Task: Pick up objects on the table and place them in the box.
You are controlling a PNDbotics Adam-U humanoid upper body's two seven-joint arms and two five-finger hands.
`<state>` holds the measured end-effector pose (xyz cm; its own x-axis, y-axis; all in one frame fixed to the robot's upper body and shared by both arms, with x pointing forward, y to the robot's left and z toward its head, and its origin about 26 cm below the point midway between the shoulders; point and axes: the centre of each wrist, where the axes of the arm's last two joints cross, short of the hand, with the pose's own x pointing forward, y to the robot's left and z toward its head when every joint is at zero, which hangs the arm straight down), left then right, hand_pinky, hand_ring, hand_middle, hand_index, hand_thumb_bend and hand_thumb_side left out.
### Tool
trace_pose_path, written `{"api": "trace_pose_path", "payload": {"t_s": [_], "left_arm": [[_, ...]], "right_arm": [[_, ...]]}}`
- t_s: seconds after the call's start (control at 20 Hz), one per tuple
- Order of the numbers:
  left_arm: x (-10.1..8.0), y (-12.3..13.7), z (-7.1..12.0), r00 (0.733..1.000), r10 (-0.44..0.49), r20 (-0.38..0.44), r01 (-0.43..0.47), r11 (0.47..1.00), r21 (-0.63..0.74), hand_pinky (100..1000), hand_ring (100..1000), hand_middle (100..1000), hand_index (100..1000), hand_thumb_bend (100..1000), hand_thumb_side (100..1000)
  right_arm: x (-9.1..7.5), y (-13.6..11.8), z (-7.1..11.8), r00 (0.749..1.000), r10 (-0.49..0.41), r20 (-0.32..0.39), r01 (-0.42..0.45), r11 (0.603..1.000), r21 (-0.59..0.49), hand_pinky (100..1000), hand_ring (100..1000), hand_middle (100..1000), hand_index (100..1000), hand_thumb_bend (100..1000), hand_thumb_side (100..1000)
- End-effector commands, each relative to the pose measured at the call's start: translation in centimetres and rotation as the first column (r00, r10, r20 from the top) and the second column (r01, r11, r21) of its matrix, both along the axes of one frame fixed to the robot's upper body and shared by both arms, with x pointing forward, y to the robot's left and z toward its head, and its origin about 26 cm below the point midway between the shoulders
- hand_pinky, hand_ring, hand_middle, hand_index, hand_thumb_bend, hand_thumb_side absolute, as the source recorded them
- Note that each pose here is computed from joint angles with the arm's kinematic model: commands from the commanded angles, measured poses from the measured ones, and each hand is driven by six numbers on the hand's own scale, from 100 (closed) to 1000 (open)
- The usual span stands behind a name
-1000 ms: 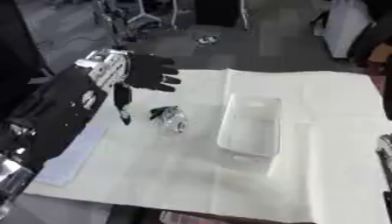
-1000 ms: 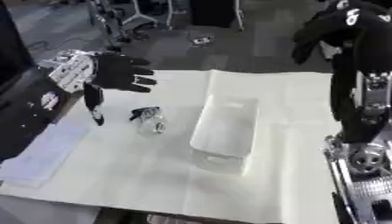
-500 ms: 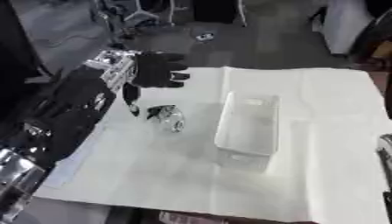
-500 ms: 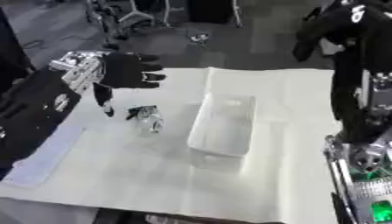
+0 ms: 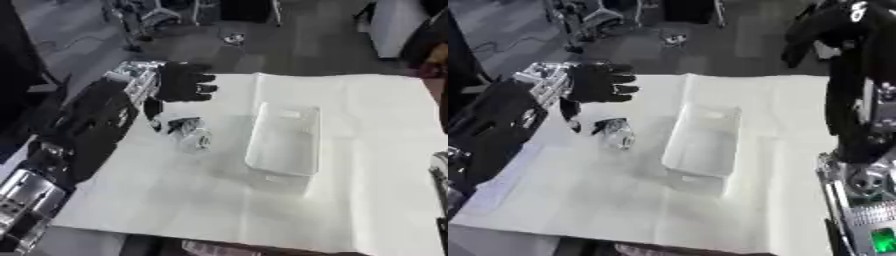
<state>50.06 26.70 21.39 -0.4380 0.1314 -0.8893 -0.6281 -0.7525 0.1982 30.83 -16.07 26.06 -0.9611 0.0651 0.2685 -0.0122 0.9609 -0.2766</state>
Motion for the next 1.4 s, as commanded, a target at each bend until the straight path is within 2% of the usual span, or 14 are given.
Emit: {"api": "trace_pose_path", "payload": {"t_s": [0.05,0.3,0.5,0.8,1.05,1.4], "left_arm": [[0.1,0.2,0.2,0.987,-0.102,-0.126,0.095,0.994,-0.062,1000,1000,1000,1000,744,844],[0.1,-0.4,-2.5,0.977,-0.123,-0.172,0.11,0.991,-0.081,1000,1000,1000,1000,742,849],[0.1,-0.2,-3.8,0.978,-0.067,-0.199,0.057,0.997,-0.055,1000,1000,1000,1000,747,863],[0.5,0.6,-2.2,0.987,0.054,-0.152,-0.061,0.997,-0.039,1000,1000,1000,1000,754,840],[0.7,1.3,-0.9,0.98,0.174,-0.102,-0.179,0.983,-0.049,1000,1000,1000,1000,818,871],[0.8,1.2,-0.4,0.966,0.24,-0.094,-0.249,0.964,-0.092,1000,1000,1000,1000,811,892]], "right_arm": [[-0.3,0.4,0.9,0.999,0.023,0.035,-0.023,1.0,0.009,327,296,360,496,429,1000],[-0.3,0.5,1.0,0.999,0.027,0.038,-0.028,1.0,0.011,327,296,360,496,430,1000],[-0.4,0.6,1.1,0.999,0.033,0.043,-0.033,0.999,0.014,327,296,360,496,429,1000],[-0.4,0.6,1.2,0.998,0.034,0.045,-0.035,0.999,0.018,328,296,360,498,430,1000],[-0.4,0.7,1.3,0.998,0.038,0.047,-0.039,0.999,0.02,329,295,360,498,430,1000],[-0.4,1.0,1.6,0.997,0.049,0.055,-0.051,0.998,0.031,329,295,360,499,430,1000]]}}
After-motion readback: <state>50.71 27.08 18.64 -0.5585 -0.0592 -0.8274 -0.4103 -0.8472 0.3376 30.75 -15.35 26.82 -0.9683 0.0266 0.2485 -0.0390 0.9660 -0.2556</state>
